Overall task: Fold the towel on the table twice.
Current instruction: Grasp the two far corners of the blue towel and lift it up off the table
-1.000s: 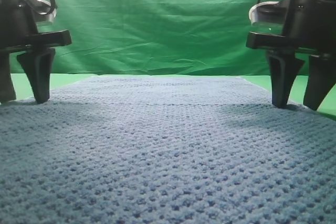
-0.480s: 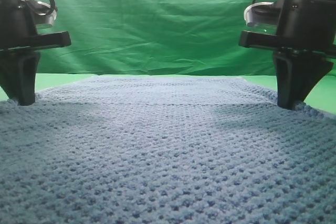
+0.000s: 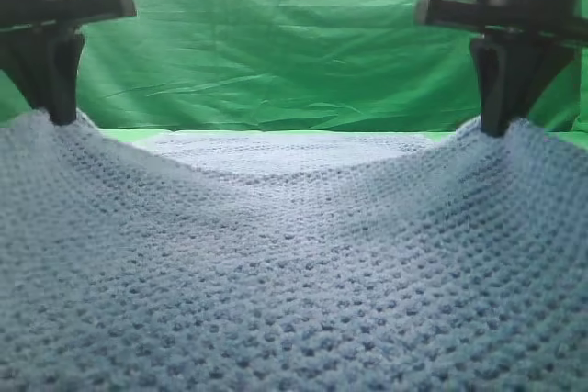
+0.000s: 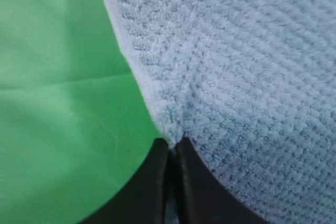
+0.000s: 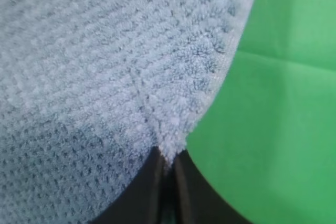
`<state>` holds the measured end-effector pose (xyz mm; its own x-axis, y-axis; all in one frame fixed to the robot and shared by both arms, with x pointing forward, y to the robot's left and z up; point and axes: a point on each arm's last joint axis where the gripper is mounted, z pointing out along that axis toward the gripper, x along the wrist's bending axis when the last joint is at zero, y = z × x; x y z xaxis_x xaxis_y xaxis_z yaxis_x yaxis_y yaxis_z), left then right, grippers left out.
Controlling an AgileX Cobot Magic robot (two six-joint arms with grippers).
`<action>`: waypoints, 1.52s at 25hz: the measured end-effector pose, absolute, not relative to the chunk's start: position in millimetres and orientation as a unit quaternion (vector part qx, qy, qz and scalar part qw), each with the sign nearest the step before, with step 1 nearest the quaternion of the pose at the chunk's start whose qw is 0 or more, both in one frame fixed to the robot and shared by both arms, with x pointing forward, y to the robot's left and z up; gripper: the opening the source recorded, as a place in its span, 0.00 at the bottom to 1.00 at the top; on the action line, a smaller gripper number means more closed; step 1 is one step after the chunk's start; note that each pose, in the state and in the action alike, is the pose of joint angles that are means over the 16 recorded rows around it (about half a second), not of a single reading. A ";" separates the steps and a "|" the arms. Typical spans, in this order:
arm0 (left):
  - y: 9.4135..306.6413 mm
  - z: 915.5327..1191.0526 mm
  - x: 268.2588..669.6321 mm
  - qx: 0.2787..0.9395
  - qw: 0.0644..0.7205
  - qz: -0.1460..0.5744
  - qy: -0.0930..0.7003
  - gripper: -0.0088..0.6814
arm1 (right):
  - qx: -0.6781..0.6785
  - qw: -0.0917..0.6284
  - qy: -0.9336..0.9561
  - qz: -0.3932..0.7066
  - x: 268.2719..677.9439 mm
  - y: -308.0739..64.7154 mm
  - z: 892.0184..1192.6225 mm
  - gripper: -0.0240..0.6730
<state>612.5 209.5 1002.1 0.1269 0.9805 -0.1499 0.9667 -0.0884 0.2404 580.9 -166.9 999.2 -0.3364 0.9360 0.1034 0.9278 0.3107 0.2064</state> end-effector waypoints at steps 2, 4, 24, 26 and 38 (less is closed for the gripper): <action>208.9 1017.4 614.5 0.738 0.150 0.030 0.657 0.01 | 0.572 0.030 0.810 0.127 581.8 -166.9 1016.2 0.03; 208.4 1033.5 615.9 0.739 0.161 0.037 0.653 0.01 | 0.567 0.043 0.810 0.141 582.1 -167.2 1034.8 0.03; 211.0 1186.7 611.6 0.716 0.310 0.165 0.604 0.01 | 0.531 0.203 0.774 0.281 578.3 -177.1 1206.9 0.03; 211.5 1196.9 611.5 0.710 0.324 0.179 0.599 0.01 | 0.528 0.219 0.767 0.291 578.3 -178.5 1215.9 0.03; 212.5 1238.1 616.1 0.664 0.416 0.257 0.566 0.01 | 0.498 0.305 0.718 0.379 588.9 -178.1 1247.1 0.03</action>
